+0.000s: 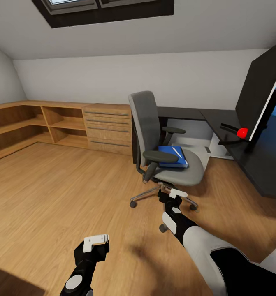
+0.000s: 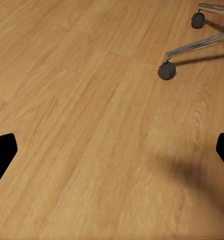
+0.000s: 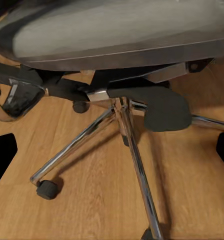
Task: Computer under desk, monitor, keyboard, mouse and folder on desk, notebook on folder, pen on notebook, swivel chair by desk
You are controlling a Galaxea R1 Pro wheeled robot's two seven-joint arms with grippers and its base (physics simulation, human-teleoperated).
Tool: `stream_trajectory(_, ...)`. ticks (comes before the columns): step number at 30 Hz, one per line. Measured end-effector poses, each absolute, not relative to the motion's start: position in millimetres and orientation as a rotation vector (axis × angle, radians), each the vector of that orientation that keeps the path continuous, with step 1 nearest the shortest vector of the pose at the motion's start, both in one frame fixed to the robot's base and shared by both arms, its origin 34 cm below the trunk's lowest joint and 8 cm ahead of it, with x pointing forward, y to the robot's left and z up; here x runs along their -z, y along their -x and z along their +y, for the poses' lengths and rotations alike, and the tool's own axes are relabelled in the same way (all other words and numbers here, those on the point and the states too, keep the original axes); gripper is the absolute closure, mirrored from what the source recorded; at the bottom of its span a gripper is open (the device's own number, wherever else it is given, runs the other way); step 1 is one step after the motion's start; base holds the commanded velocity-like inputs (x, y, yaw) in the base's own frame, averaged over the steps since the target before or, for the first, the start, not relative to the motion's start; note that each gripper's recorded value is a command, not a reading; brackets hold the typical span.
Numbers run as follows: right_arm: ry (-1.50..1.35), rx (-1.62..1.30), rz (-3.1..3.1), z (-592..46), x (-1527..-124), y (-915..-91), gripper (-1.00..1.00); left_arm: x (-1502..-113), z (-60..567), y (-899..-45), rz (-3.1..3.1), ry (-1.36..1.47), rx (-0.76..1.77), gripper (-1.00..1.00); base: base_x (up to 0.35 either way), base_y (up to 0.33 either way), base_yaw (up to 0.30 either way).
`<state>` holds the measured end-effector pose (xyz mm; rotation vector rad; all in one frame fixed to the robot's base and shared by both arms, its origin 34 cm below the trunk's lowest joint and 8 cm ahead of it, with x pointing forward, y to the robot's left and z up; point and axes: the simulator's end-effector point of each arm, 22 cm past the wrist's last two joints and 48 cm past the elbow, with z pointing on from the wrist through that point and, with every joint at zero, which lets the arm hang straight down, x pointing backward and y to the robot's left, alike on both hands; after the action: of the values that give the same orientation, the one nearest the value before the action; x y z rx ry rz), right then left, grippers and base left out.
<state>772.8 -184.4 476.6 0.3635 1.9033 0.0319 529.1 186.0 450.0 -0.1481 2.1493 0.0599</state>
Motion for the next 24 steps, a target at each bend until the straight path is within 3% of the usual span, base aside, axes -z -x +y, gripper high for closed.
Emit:
stream_trajectory(9, -0.372, -0.101, 1.902, -180, -476, -775, -1.00, -449, 223, -531, 2.143, 0.234, -0.115, -1.00, -0.002, 0.000, -0.260)
stream_trajectory(19, -0.646, -0.273, 1.881, -208, -461, -772, -1.00, -449, 257, -530, 2.135, 0.314, -0.167, -1.00, 0.000, 0.000, -0.263)
stream_trajectory(24, -0.752, -0.316, 1.865, -219, -455, -769, -1.00, -447, 273, -528, 2.133, 0.356, -0.186, -1.00, 0.000, 0.000, -0.086)
